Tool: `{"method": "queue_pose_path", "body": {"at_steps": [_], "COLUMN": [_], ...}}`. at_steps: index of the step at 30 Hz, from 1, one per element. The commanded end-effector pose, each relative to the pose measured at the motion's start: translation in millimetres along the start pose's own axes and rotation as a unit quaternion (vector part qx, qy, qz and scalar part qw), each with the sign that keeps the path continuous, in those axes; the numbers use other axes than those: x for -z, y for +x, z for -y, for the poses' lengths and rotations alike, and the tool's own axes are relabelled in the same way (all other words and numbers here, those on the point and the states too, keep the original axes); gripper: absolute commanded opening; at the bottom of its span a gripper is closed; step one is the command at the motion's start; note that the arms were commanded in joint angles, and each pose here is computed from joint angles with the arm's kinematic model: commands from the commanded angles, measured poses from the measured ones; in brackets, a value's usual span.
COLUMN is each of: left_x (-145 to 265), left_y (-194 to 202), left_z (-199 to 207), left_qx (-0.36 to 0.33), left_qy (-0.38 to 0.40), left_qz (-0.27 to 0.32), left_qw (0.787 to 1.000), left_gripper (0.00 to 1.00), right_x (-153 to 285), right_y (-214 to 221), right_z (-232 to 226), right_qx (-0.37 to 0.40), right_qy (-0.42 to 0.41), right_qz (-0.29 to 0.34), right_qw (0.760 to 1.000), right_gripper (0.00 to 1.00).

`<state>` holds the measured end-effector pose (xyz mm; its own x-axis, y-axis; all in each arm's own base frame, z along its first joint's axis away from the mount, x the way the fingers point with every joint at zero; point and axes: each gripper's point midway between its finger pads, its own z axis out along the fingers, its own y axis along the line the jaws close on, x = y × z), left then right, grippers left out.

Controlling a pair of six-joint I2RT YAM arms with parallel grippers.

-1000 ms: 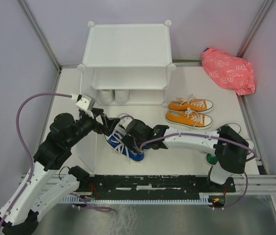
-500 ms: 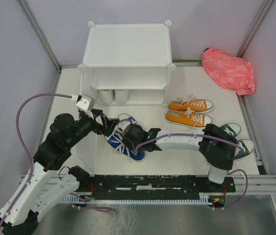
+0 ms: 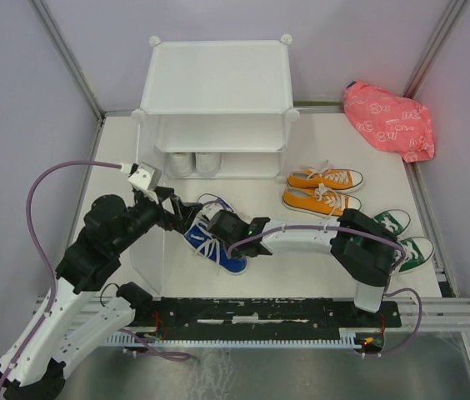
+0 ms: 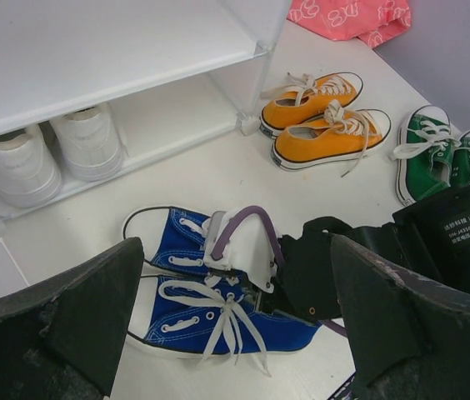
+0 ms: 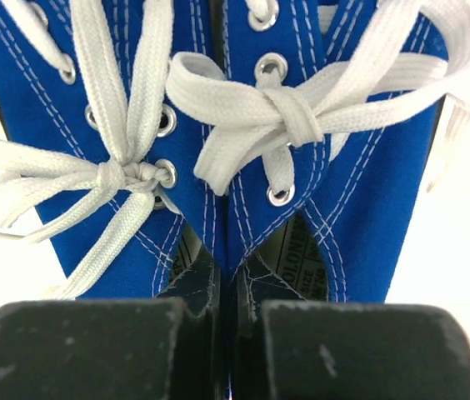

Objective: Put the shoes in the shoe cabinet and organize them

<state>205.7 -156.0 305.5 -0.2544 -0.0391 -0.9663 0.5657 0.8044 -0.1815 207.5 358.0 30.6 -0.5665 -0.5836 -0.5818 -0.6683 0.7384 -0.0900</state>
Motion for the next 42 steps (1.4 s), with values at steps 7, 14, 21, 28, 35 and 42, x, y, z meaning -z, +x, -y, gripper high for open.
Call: {"method": "queue_pose_path", "body": {"at_steps": [7,14,21,28,35,42], "left_x": [7.8,11.3,11.5,12.2,10.0,3.8], "left_y": [-18.7,-21.9,-23.7,-24.8,-22.1,-17.3], "left_z": [1.8,2.2,3.4,4.6,2.8,2.2], "left_qx": [0.006,0.006,0.007,0.008,0.006,0.005], "left_qy": [-0.001,-0.002,0.0,0.003,-0.001,-0.001], "left_qz": [0.035,0.037,0.036,0.035,0.028,0.016], "left_qw": [0.999,0.999,0.999,0.999,1.0,1.0], "left_gripper": [0.99,0.99,0.99,0.99,0.99,0.99], "right_x": [55.5,22.8,3.1,1.0,11.7,14.4], "right_y": [-64.9,-99.4,-139.5,-171.0,-197.2,-216.6], "right_z": [92.8,126.8,157.5,188.4,207.8,224.5], "right_qx": [-0.155,-0.211,-0.253,-0.298,-0.319,-0.329], "right_qy": [0.064,0.053,0.081,0.139,0.168,0.19], "right_qz": [0.055,0.092,0.157,0.221,0.261,0.288], "right_qw": [0.984,0.972,0.951,0.918,0.896,0.879], "right_gripper": [0.02,0.02,0.02,0.02,0.02,0.02]}}
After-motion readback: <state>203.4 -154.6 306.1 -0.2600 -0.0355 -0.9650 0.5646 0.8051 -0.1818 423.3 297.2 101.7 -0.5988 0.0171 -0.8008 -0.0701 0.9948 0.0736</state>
